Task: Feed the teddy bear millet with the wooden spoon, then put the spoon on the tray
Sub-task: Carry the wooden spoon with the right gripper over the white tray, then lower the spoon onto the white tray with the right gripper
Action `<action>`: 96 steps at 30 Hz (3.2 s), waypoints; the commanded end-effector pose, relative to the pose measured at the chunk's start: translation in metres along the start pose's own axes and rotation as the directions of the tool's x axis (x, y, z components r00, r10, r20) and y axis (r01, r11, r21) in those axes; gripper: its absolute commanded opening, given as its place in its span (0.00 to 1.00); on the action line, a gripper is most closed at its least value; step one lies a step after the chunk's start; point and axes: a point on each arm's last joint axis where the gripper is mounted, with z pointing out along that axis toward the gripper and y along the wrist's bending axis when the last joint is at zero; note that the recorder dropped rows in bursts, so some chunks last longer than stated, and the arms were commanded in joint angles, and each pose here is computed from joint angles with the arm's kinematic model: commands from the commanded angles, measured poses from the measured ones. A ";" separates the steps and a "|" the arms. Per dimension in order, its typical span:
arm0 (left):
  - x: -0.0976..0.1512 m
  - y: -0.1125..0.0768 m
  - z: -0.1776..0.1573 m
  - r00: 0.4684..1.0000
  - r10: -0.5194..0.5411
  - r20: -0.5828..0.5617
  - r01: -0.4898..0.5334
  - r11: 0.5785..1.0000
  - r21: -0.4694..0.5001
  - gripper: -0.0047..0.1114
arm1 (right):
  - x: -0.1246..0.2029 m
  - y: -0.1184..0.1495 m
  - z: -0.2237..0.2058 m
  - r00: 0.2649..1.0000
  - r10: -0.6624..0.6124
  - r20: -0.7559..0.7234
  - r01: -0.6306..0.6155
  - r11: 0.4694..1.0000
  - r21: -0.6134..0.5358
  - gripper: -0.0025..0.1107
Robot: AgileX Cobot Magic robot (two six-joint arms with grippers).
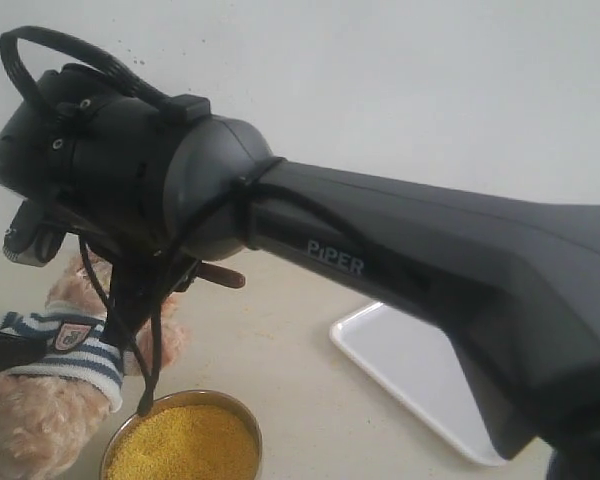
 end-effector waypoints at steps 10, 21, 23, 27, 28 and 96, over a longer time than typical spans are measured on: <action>0.002 -0.005 0.000 1.000 0.011 -0.017 -0.011 0.999 0.049 0.07 | 0.058 -0.098 -0.022 0.895 0.445 0.012 -0.410 0.835 -0.368 0.02; 0.004 -0.008 0.000 0.999 0.018 -0.039 -0.015 0.996 0.088 0.07 | 0.144 -0.131 -0.041 0.889 0.444 -0.109 -0.457 0.859 -0.231 0.02; 0.004 -0.008 0.000 0.999 0.020 -0.041 -0.016 0.996 0.088 0.07 | 0.172 -0.136 -0.042 0.868 0.471 -0.157 -0.495 0.844 -0.207 0.02; 0.004 -0.008 0.000 0.999 0.021 -0.044 -0.017 0.996 0.087 0.07 | 0.225 -0.144 -0.040 0.800 0.549 -0.244 -0.593 0.787 -0.173 0.02; 0.004 -0.008 0.000 0.999 0.020 -0.043 -0.017 0.996 0.087 0.07 | 0.235 -0.145 -0.039 0.780 0.576 -0.245 -0.620 0.766 -0.172 0.02; -0.001 -0.006 0.000 0.999 0.050 0.019 -0.052 0.997 0.060 0.07 | 0.298 -0.088 0.169 0.638 0.677 -0.367 -0.766 0.608 -0.210 0.02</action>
